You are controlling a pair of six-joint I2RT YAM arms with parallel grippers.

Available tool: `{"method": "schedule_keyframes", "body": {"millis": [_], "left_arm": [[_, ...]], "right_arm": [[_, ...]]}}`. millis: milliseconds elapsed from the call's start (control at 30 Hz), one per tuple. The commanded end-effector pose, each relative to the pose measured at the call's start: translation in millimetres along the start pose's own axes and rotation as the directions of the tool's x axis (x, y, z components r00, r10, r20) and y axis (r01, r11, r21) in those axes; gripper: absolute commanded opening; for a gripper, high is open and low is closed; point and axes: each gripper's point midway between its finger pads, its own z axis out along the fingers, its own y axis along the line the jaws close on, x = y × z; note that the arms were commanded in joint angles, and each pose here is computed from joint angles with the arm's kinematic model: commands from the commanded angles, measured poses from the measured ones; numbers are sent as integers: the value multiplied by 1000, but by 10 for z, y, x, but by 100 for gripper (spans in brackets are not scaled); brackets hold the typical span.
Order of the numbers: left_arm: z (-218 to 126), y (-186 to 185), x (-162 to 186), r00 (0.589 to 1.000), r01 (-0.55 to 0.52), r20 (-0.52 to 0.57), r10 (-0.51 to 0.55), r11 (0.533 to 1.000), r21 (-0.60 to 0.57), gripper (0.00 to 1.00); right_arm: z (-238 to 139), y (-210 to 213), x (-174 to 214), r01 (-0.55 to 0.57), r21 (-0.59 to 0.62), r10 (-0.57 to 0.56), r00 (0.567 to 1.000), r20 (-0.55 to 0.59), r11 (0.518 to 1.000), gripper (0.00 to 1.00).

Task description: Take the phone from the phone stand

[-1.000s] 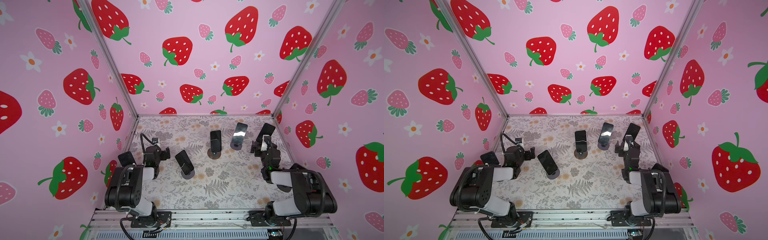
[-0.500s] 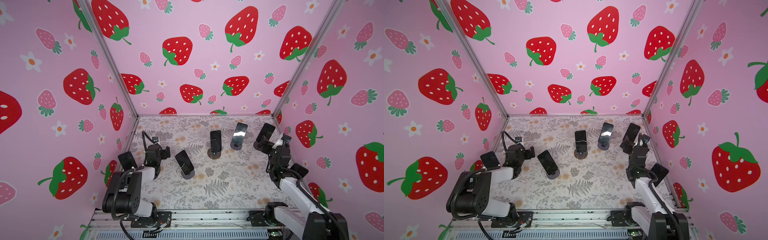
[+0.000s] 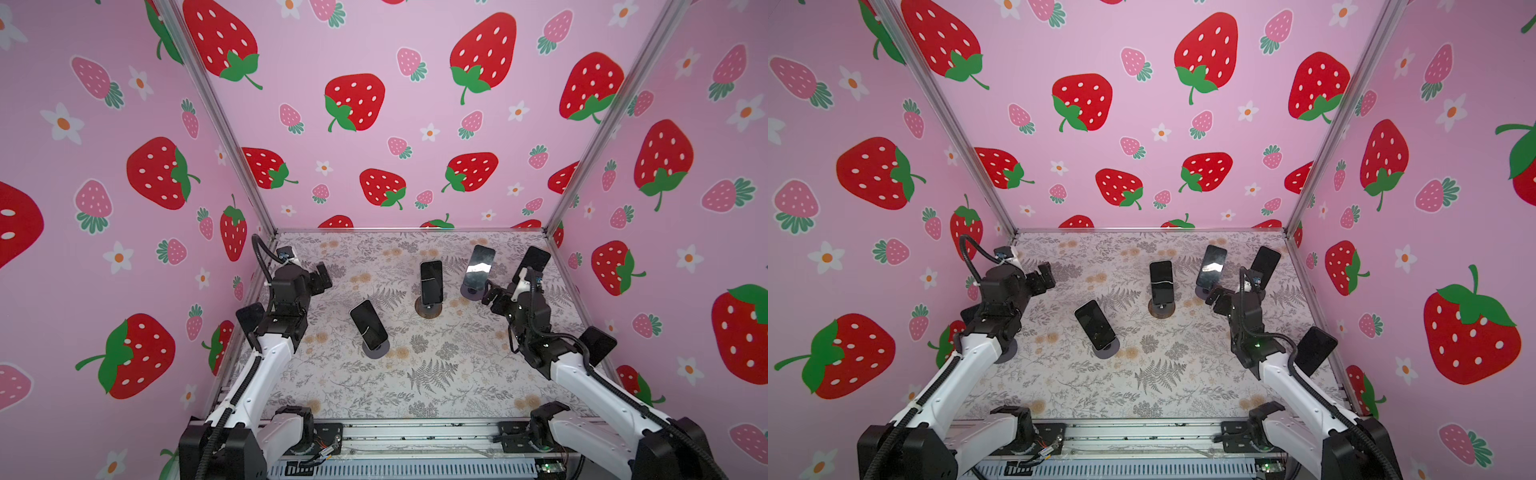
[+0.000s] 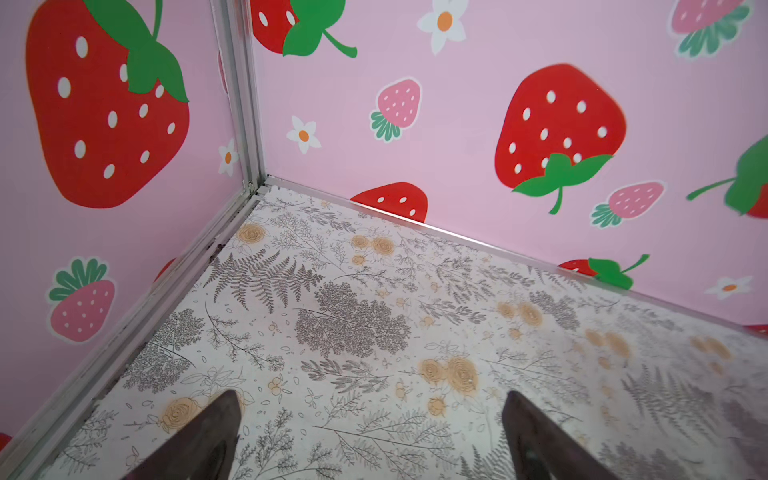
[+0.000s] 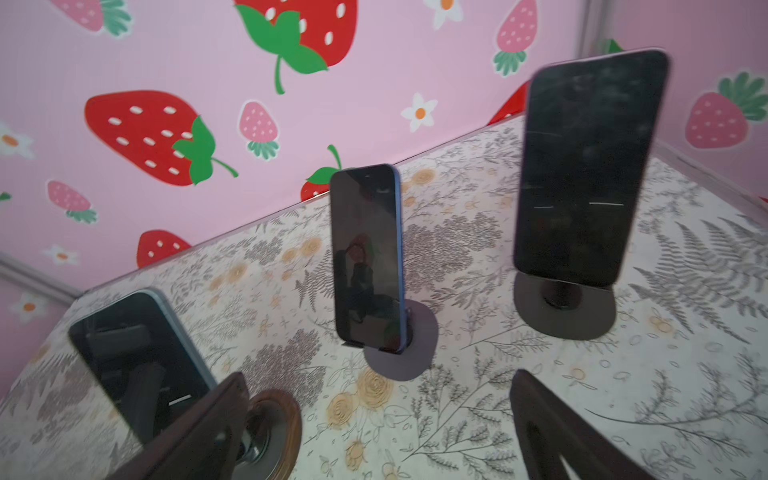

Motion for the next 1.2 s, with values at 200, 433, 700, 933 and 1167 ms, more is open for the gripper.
{"method": "schedule_keyframes", "body": {"millis": [200, 433, 700, 933, 1167], "left_arm": [[-487, 3, -278, 978, 101, -178, -110, 993, -61, 99], [-557, 6, -72, 964, 22, -263, -29, 999, -30, 99], [-603, 41, 150, 931, 86, -350, -104, 994, -67, 99], [-604, 82, 388, 911, 55, -406, -76, 996, -63, 100], [-496, -22, 541, 890, 36, -455, -26, 999, 12, 99]], "right_arm": [[-2, 908, -113, 220, -200, -225, 974, -6, 955, 100], [234, 1284, 5, 311, -272, -342, 937, -72, 911, 100], [576, 1464, 84, 277, -209, -319, 925, -208, 938, 100], [777, 1548, 346, 317, -138, -346, 869, -355, 938, 100], [857, 1692, 328, 301, -109, -319, 860, -399, 948, 100]]}}
